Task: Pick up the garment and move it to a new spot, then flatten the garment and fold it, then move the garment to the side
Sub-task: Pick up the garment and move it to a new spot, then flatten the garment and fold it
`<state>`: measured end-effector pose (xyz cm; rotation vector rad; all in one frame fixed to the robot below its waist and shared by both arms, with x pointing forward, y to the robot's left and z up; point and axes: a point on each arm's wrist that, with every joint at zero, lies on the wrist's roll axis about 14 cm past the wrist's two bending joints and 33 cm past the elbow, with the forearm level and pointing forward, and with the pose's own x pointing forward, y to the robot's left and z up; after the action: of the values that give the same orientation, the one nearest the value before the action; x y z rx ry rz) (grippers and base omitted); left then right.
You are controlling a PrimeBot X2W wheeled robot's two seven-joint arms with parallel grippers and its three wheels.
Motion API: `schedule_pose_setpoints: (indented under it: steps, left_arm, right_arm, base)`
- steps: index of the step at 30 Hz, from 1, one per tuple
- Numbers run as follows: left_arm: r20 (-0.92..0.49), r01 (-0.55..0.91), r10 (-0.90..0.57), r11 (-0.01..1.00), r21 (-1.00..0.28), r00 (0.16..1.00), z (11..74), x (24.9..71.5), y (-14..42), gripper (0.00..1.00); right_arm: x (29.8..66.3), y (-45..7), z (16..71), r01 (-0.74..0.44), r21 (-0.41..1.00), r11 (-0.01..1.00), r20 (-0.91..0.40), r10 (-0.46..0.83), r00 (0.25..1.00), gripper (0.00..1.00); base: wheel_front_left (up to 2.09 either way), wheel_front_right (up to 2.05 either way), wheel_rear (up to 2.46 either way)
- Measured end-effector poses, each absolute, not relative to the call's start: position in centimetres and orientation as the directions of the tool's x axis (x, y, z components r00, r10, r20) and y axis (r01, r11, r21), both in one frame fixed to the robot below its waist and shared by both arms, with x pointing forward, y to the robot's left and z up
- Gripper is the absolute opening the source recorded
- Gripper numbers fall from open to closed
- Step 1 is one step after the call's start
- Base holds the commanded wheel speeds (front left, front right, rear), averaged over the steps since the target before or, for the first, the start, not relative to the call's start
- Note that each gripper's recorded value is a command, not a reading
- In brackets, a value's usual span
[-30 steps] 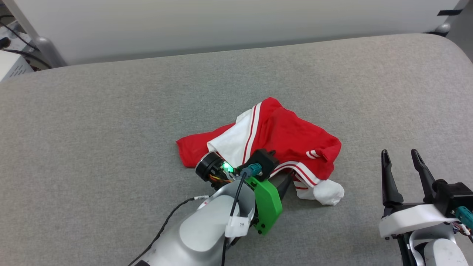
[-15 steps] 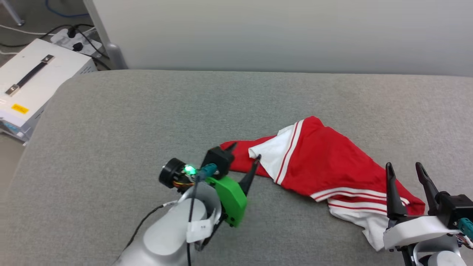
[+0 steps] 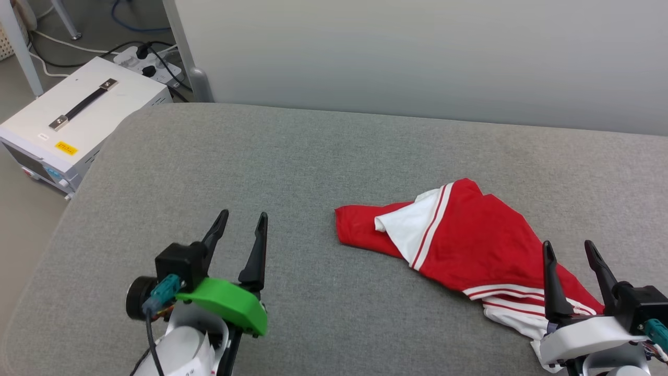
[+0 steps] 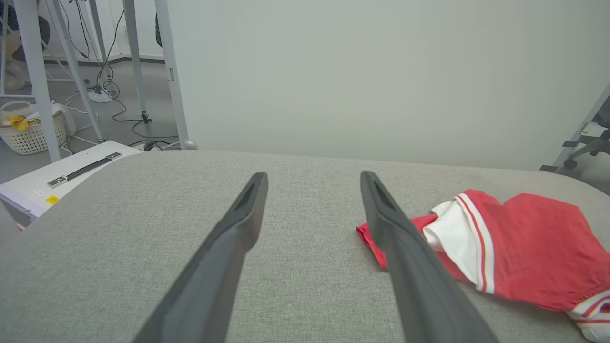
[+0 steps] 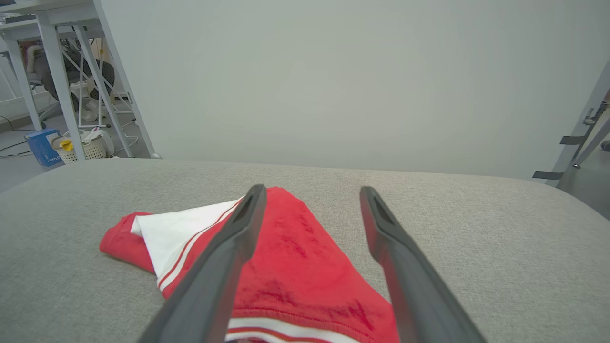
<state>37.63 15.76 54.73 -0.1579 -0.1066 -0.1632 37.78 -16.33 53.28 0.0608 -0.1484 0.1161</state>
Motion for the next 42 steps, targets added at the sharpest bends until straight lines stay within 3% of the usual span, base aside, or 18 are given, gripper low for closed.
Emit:
schedule_pose_setpoints:
  steps: [6,15,19,25,32,42]
  left_arm:
    - [0.123,0.129,-0.105,0.971,-0.201,0.987,53.8,35.8,16.1,1.0]
    - [0.142,0.11,-0.085,0.979,-0.173,0.986,53.7,35.7,16.6,1.0]
    - [0.144,0.099,-0.074,0.98,-0.171,0.987,53.6,35.7,17.0,1.0]
    - [0.118,0.092,-0.072,0.98,-0.178,0.99,52.6,35.7,17.0,1.0]
    - [0.09,0.072,-0.056,0.981,-0.181,0.994,51.6,36.2,17.4,1.0]
    - [0.041,0.012,-0.005,0.983,-0.183,0.999,50.1,36.6,19.0,1.0]
  right_arm:
    - [38.0,-15.7,52.7,-0.138,0.049,0.989,0.134,0.131,0.982,1.0]
    - [38.4,-13.5,52.3,-0.204,-0.021,0.979,0.117,0.205,0.972,1.0]
    - [38.2,-10.7,49.9,-0.305,-0.045,0.951,-0.026,0.304,0.952,1.0]
    - [38.0,-7.6,46.3,-0.483,-0.069,0.873,-0.306,0.442,0.843,1.0]
    - [38.8,-7.0,43.3,-0.595,-0.071,0.8,-0.537,0.472,0.699,1.0]
    - [38.6,-5.5,38.9,-0.684,-0.003,0.729,-0.704,0.484,0.519,1.0]
  base:
    - [0.0,0.0,0.0]
    - [0.0,0.0,0.0]
    - [0.0,0.0,0.0]
    - [0.0,0.0,0.0]
    - [0.0,0.0,0.0]
    - [0.0,0.0,0.0]
